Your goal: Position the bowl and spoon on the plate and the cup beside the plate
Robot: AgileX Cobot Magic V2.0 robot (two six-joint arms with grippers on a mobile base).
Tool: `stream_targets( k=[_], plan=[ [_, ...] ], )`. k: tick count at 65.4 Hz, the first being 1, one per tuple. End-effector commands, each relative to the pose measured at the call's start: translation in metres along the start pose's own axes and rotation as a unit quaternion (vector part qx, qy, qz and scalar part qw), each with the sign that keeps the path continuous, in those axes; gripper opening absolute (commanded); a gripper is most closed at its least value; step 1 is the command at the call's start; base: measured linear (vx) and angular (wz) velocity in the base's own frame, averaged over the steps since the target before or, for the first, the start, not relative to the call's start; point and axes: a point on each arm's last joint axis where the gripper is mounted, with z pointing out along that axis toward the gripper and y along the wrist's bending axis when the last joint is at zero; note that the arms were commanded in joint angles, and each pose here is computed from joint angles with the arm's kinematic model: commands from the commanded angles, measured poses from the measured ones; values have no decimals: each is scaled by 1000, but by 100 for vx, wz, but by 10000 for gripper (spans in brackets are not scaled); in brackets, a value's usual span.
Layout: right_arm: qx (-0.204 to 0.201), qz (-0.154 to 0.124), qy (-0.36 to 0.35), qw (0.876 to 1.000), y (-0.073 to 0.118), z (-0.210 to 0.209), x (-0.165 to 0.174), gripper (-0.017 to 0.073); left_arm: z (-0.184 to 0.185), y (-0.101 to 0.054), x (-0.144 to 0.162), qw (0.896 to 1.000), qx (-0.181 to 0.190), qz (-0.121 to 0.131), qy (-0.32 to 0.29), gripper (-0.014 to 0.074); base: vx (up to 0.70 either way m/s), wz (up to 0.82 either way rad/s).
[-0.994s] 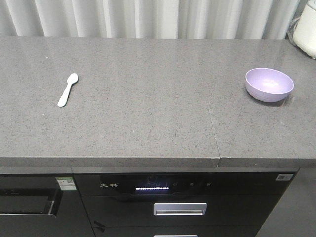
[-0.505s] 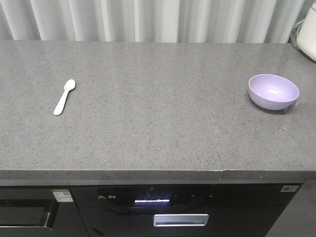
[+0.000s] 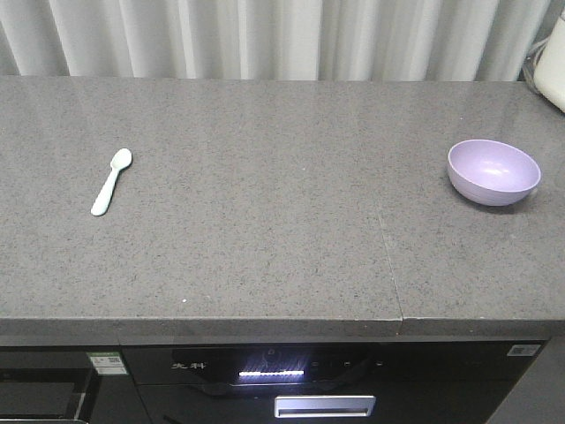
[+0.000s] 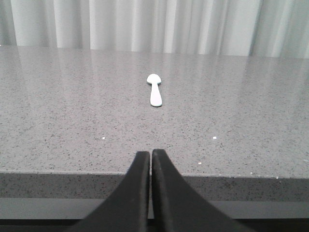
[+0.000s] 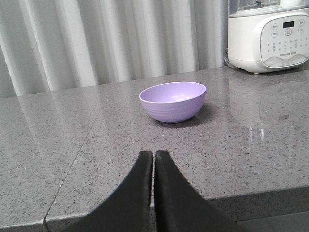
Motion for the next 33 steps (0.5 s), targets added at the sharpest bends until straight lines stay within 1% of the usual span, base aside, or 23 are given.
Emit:
stream_targets(
  k=[1,33],
  plan=[
    [-9,-5,-36,999,2,-1,-6,15,1,0,4,1000,6,-5,-22,-6,2,0],
    [-9,-5,-36,999,2,-1,-6,15,1,0,4,1000,6,-5,-22,-6,3,0]
  ],
)
